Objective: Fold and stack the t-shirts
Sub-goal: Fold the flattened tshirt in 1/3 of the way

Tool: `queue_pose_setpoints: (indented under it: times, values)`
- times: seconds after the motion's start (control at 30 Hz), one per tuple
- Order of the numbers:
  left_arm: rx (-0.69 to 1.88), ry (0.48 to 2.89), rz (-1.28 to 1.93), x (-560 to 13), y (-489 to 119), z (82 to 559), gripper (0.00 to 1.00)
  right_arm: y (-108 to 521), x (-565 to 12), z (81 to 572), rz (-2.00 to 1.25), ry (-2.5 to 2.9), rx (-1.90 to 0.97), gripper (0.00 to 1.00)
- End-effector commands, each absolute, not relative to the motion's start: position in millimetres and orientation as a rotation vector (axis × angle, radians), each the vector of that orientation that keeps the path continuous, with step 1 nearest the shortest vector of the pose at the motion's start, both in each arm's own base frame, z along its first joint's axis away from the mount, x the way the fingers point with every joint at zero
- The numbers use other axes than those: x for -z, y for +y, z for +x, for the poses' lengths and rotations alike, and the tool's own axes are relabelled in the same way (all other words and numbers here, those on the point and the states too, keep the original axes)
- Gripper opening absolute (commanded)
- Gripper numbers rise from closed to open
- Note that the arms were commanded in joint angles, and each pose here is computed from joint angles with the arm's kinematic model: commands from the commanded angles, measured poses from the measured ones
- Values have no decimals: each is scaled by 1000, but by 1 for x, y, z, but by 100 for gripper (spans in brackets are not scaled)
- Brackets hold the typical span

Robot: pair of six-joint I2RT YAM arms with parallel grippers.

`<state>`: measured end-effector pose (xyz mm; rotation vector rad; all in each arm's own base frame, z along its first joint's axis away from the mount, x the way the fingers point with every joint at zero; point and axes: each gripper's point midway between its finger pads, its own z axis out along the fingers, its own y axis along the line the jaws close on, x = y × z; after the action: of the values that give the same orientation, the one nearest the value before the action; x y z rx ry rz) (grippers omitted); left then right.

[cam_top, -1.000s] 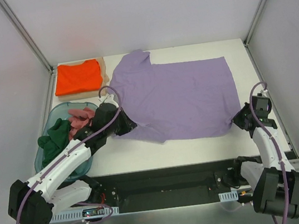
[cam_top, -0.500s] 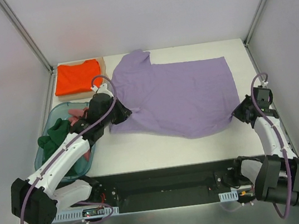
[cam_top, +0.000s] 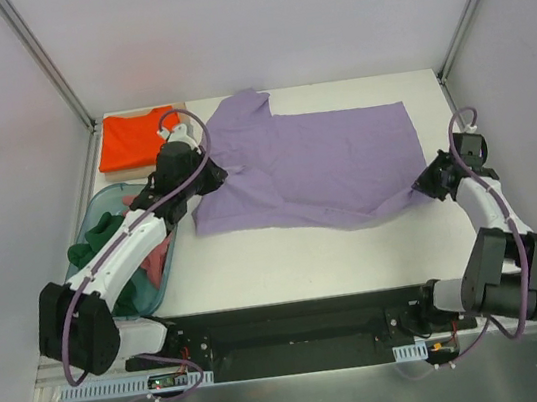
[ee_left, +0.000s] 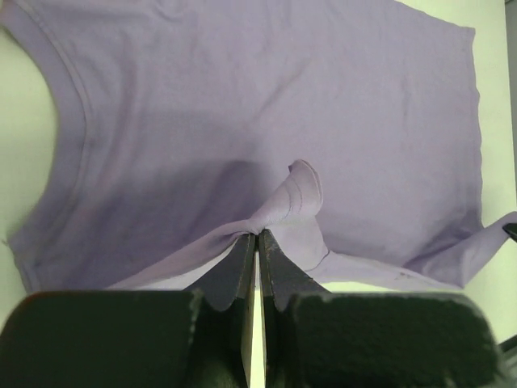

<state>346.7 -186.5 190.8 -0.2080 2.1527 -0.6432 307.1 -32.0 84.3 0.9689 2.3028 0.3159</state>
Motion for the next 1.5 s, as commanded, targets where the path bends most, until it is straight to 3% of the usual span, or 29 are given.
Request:
queue_pose_setpoints:
  times: [0.0, 0.43, 0.93, 1.13, 1.23, 1.3, 1.33, 1.43, 1.47]
  values:
    - [706, 2037, -116, -215, -192, 383, 0, -31, -104, 341, 914, 2264, -382, 1]
    - [685, 2060, -123, -186, -186, 446, 0, -45, -86, 382, 915, 2367, -268, 1]
    - [600, 2033, -171, -174, -171, 469, 0, -59, -77, 387, 957, 2376, -141, 1]
    - [508, 2028, -251, -163, -152, 478, 0, -55, -72, 399, 941, 2389, -178, 4]
    - [492, 2038, -256, -160, -150, 482, 0, -54, -73, 409, 920, 2383, -210, 11]
    - [484, 2062, -261, -157, -150, 486, 16, -55, -77, 416, 901, 2370, -210, 25]
    - [480, 2073, -260, -156, -151, 487, 31, -57, -82, 419, 888, 2357, -196, 31]
    - [449, 2079, -289, -159, -146, 490, 72, -62, -97, 420, 829, 2352, -152, 63]
    - [451, 2071, -290, -164, -146, 489, 90, -63, -103, 418, 807, 2349, -136, 73]
